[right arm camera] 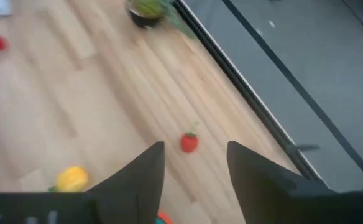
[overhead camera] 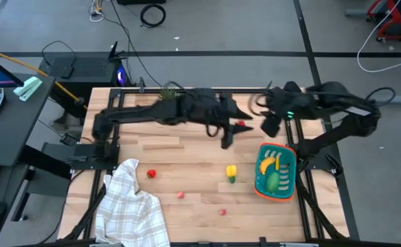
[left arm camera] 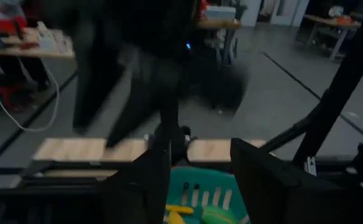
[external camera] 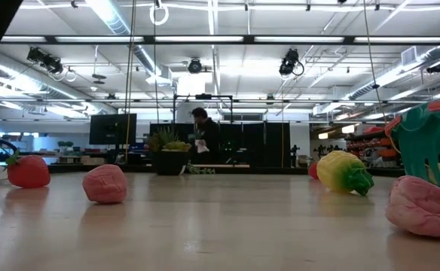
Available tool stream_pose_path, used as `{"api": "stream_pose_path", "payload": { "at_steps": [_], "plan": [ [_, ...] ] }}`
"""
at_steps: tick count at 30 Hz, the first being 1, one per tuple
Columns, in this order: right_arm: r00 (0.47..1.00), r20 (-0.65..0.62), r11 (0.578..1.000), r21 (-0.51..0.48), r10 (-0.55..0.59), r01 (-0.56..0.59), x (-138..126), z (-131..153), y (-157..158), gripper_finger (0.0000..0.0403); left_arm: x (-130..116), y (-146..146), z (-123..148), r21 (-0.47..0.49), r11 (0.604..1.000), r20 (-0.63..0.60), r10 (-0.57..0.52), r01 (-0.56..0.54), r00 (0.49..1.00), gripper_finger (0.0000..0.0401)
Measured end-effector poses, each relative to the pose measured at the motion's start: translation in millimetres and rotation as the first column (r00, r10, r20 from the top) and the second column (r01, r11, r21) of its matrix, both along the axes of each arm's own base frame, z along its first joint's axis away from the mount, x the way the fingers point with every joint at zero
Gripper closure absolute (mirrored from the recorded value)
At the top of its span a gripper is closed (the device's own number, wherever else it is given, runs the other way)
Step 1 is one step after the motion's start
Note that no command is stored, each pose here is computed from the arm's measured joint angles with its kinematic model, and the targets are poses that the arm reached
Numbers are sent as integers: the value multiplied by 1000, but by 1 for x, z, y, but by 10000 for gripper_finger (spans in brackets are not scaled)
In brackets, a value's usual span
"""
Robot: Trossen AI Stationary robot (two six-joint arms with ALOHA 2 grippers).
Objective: Pick and placing Produce into tupperware
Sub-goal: Put the right red strawberry into the blue basket
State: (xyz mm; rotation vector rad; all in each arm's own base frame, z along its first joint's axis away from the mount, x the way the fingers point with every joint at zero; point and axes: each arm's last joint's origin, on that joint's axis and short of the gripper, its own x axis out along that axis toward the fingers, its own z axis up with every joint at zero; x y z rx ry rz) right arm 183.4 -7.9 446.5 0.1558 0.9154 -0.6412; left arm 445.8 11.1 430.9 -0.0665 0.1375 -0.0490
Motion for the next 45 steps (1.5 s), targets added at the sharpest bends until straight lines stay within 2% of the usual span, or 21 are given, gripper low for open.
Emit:
{"api": "stream_pose_path", "payload": {
  "at_steps": [6, 10, 14, 18, 20, 24, 29, 35, 45],
  "plan": [
    [976, -90, 971, 113, -199, 209, 40, -25, -31, 189, -51, 10, 51, 41, 999, 84, 25, -29, 996, 224],
    [952, -173, 955, 115, -254, 275, 66, -45, -51, 186, -90, 13, 79, 146, 988, 114, 29, -46, 993, 225],
    [926, -227, 935, 117, -302, 334, 86, -64, -72, 188, -138, 10, 113, 207, 977, 209, 11, -56, 978, 228],
    [886, -280, 889, 173, -369, 424, 99, -83, -91, 191, -177, 7, 132, 253, 965, 253, 4, -70, 968, 227],
    [866, -305, 867, 189, -396, 462, 105, -92, -99, 192, -189, 6, 138, 266, 961, 276, 6, -82, 961, 226],
    [840, -355, 851, 181, -411, 493, 117, -111, -111, 192, -216, 4, 149, 286, 954, 309, 2, -95, 951, 226],
    [820, -432, 841, 214, -375, 497, 138, -139, -116, 193, -232, 3, 154, 287, 952, 326, 4, -103, 945, 228],
    [773, -528, 833, 198, -353, 516, 156, -174, -123, 193, -247, 1, 161, 278, 954, 360, 3, -111, 933, 226],
    [734, -617, 818, 244, -284, 522, 158, -202, -141, 195, -251, 1, 162, 253, 962, 363, 7, -106, 932, 228]
  ]
}}
